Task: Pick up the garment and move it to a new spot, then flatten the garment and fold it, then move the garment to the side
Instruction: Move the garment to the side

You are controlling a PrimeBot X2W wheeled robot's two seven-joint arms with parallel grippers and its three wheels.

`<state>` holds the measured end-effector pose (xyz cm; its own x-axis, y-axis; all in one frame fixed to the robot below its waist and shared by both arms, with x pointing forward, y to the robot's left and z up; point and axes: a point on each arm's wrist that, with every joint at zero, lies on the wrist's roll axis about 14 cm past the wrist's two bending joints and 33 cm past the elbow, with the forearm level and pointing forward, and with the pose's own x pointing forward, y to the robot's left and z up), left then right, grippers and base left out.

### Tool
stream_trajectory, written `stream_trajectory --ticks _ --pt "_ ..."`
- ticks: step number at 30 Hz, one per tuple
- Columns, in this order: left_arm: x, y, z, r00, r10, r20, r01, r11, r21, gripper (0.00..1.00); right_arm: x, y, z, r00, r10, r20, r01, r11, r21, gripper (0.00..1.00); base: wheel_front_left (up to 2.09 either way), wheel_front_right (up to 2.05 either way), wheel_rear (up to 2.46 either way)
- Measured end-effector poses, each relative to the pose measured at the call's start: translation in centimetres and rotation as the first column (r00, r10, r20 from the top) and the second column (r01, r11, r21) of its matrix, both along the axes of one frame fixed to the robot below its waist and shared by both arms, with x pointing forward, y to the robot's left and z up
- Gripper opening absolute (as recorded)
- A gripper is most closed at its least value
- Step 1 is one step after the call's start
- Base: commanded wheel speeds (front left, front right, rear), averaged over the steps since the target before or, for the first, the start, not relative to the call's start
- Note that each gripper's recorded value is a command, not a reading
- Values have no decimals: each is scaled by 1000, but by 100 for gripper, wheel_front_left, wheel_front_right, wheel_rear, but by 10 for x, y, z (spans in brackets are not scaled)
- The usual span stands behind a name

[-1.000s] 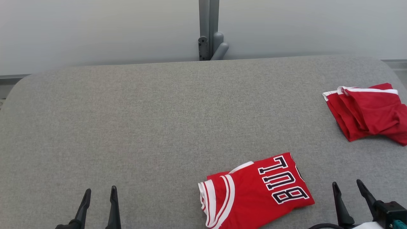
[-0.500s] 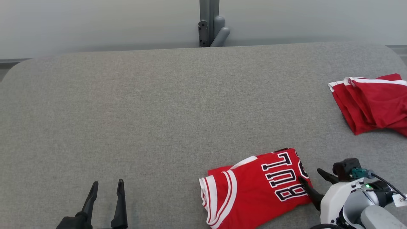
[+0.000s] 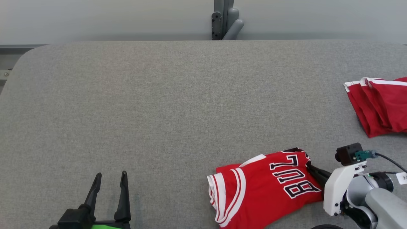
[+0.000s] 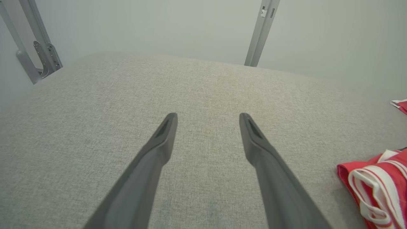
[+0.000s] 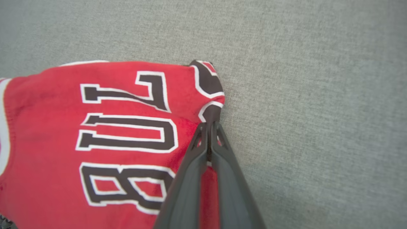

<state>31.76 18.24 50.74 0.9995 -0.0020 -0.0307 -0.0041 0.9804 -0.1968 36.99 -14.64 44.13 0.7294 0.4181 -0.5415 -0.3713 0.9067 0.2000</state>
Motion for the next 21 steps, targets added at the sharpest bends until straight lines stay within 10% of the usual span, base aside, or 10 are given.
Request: stream_trajectory --ticks 12,21 --pt "18 -9 10 999 -22 33 23 1000 -19 100 62 12 78 976 181 117 -167 978 -123 0 0 0 0" --pt "51 -29 17 994 -82 66 84 996 -28 100 115 -40 123 977 73 199 -39 984 -173 0 0 0 0"
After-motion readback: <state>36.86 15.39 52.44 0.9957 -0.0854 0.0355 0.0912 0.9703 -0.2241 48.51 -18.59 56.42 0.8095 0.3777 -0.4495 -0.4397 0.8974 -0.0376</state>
